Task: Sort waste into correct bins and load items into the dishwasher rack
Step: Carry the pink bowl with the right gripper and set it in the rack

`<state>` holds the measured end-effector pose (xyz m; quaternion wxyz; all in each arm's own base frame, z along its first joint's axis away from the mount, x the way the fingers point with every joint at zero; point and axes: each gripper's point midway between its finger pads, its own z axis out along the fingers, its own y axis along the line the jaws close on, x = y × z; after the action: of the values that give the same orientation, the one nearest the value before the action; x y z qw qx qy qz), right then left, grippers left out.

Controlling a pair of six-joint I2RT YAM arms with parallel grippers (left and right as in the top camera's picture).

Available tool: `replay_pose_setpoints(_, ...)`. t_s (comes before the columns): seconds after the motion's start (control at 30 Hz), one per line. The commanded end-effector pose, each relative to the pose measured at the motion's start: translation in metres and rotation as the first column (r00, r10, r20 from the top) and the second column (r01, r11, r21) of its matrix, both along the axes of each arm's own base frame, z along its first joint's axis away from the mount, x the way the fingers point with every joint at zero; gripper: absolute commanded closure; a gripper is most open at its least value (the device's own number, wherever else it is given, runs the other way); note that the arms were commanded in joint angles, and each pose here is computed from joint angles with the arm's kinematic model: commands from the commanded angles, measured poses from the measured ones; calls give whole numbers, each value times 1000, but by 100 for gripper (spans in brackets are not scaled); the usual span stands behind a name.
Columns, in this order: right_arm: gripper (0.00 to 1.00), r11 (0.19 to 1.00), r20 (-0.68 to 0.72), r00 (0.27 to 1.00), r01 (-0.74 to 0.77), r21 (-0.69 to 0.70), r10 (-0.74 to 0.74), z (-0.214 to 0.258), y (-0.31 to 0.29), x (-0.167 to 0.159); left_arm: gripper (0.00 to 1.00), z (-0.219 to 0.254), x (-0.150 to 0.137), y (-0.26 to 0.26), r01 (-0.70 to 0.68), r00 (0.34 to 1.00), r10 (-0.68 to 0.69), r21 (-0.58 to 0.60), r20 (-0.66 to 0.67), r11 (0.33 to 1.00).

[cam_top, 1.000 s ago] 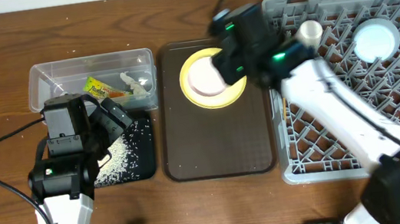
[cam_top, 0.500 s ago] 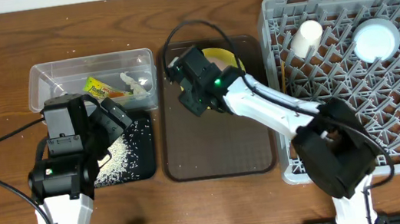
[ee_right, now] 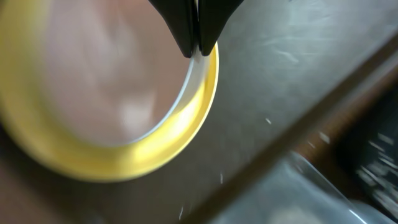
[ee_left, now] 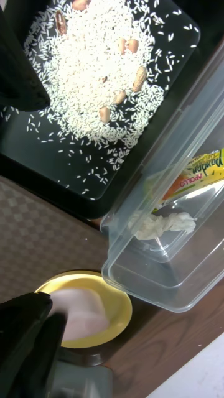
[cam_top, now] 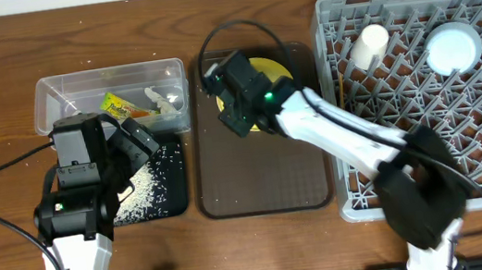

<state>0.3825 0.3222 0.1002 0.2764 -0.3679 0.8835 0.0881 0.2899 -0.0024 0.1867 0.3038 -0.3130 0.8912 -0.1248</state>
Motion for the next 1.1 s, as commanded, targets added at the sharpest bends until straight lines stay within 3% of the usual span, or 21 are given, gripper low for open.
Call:
replay_pose_setpoints(0.0, 99, 989, 114, 992, 36, 140, -53, 88, -4, -3, 5, 5, 3, 3, -11, 1000, 11, 7, 11, 1000)
replay_pose_setpoints(0.17, 99, 962, 115, 982, 120, 245, -152, 154, -44, -21, 5, 5, 2, 3, -11, 1000, 11, 7, 11, 1000)
replay_pose_setpoints(0.43, 99, 899, -74, 985, 172, 403, -155, 198, -113, -61, 5, 5, 2, 3, -11, 1000, 11, 7, 11, 1000)
replay_pose_setpoints(0.67, 99, 802, -329, 933, 306, 514, -145, 197, -164, -82, 4, 5, 3, 3, -11, 1000, 11, 7, 11, 1000)
replay_pose_setpoints(1.07, 99, 531, -447, 890, 341, 776, 83, 165, -190, -91, 5, 5, 3, 3, -11, 1000, 11, 7, 11, 1000)
